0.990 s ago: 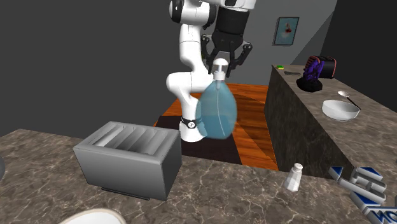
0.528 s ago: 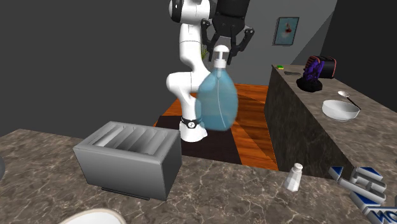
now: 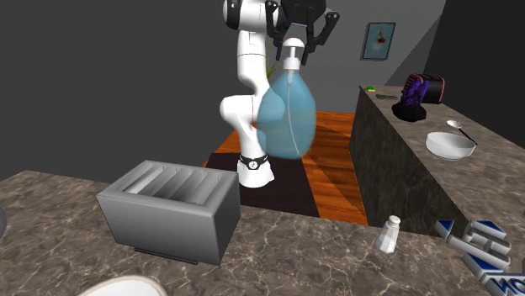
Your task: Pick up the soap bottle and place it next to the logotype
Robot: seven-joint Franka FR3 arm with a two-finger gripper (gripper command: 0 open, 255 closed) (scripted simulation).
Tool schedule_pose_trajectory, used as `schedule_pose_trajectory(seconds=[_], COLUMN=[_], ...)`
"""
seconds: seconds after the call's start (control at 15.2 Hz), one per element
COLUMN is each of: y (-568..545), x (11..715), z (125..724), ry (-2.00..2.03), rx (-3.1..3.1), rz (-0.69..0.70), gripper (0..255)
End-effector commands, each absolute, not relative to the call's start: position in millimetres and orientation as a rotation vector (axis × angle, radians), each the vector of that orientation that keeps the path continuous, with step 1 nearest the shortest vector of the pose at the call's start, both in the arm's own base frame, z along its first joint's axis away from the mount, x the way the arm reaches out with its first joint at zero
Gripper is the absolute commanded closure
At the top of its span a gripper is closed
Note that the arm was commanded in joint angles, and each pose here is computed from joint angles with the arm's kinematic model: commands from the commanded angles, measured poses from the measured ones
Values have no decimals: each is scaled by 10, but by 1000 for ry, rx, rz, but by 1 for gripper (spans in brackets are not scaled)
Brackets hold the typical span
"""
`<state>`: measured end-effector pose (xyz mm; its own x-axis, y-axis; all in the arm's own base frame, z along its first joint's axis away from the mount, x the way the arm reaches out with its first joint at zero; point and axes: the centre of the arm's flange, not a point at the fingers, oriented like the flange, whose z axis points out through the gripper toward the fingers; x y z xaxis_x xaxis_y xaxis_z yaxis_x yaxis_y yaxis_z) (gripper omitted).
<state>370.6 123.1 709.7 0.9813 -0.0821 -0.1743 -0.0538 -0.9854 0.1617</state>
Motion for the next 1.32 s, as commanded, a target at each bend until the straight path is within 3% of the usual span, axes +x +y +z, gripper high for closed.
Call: schedule_pose_trajectory(seconds=[0.0, 0.59, 1.25], y=[1236, 1236, 2397], x=[3701, 3701, 3840], z=[7207, 7651, 7038], ry=[-103, -103, -103], rx=[2971, 2971, 2971], rz=[-271, -271, -271], gripper=[255, 255, 255])
